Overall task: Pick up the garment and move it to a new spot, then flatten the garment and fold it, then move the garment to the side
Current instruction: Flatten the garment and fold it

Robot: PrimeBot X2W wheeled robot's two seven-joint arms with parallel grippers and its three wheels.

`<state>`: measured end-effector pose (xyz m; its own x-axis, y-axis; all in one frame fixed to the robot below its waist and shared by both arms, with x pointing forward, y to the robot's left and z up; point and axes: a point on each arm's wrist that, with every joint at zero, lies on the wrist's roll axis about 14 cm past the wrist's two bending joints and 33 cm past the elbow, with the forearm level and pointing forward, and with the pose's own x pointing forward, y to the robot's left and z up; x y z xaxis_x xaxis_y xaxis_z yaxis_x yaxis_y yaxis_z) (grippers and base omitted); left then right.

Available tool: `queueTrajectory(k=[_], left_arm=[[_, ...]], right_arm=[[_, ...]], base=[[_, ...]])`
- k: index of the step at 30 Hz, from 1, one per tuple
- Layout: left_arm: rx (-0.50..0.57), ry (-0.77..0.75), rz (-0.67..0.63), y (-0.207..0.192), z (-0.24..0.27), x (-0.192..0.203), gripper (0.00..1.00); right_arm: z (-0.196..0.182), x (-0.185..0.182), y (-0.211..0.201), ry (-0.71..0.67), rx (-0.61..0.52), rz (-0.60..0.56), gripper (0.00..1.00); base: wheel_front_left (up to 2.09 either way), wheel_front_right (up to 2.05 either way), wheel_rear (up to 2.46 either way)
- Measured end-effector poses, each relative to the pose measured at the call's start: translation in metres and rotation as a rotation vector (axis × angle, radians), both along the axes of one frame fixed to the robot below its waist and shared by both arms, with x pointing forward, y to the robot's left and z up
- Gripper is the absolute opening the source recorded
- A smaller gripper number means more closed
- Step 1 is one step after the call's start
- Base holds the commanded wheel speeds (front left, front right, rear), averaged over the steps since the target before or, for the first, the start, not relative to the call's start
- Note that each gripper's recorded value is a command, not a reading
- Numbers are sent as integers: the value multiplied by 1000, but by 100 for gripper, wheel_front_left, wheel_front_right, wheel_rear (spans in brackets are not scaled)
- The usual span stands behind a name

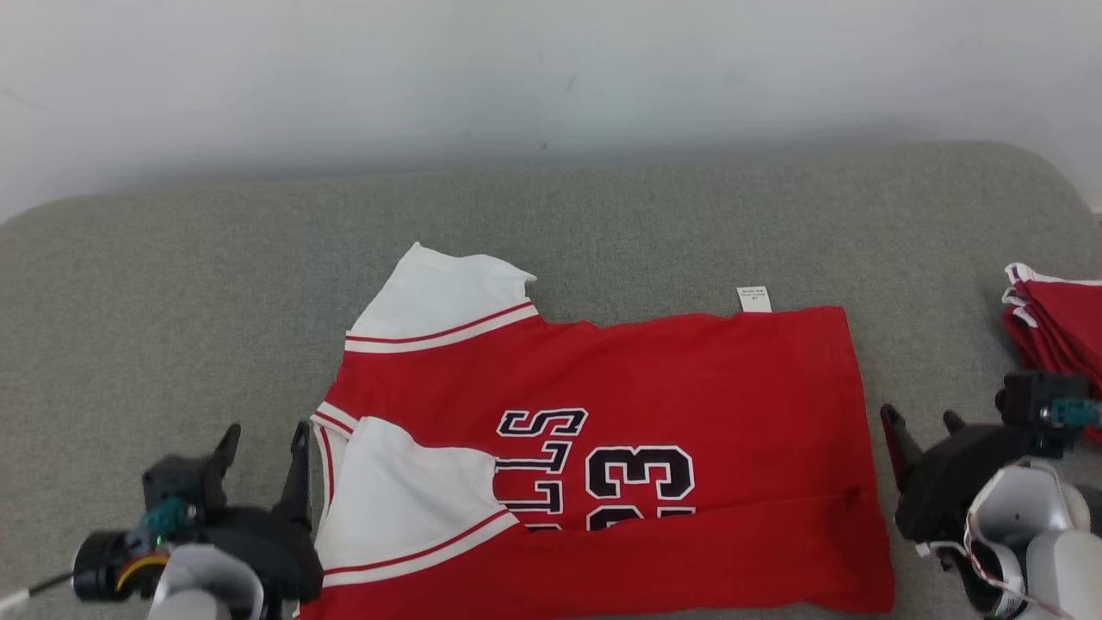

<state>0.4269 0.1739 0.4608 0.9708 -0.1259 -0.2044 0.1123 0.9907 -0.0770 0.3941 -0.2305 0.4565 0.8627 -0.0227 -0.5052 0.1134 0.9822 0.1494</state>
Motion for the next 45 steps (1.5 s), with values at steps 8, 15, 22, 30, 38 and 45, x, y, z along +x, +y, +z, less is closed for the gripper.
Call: queueTrajectory(k=[8,15,22,30,38,45], left_arm=[[44,29,-111,-23,21,81,100],[63,87,-169,-36,12,130,100],[-13,201,-218,-50,-12,166,100],[42,348,-270,-71,-63,177,100],[55,367,-231,-75,-73,178,100],[31,365,-232,-83,-72,181,100]], right_arm=[[18,67,5,27,-49,55,100],[13,105,1,79,-84,63,100],[-19,115,-4,225,-113,76,100],[-45,118,-29,287,-158,29,100],[-50,117,-28,295,-163,33,100],[-47,114,-19,291,-159,59,100]], base=[[0,0,0],[0,0,0],[0,0,0],[0,0,0],[0,0,0],[0,0,0]])
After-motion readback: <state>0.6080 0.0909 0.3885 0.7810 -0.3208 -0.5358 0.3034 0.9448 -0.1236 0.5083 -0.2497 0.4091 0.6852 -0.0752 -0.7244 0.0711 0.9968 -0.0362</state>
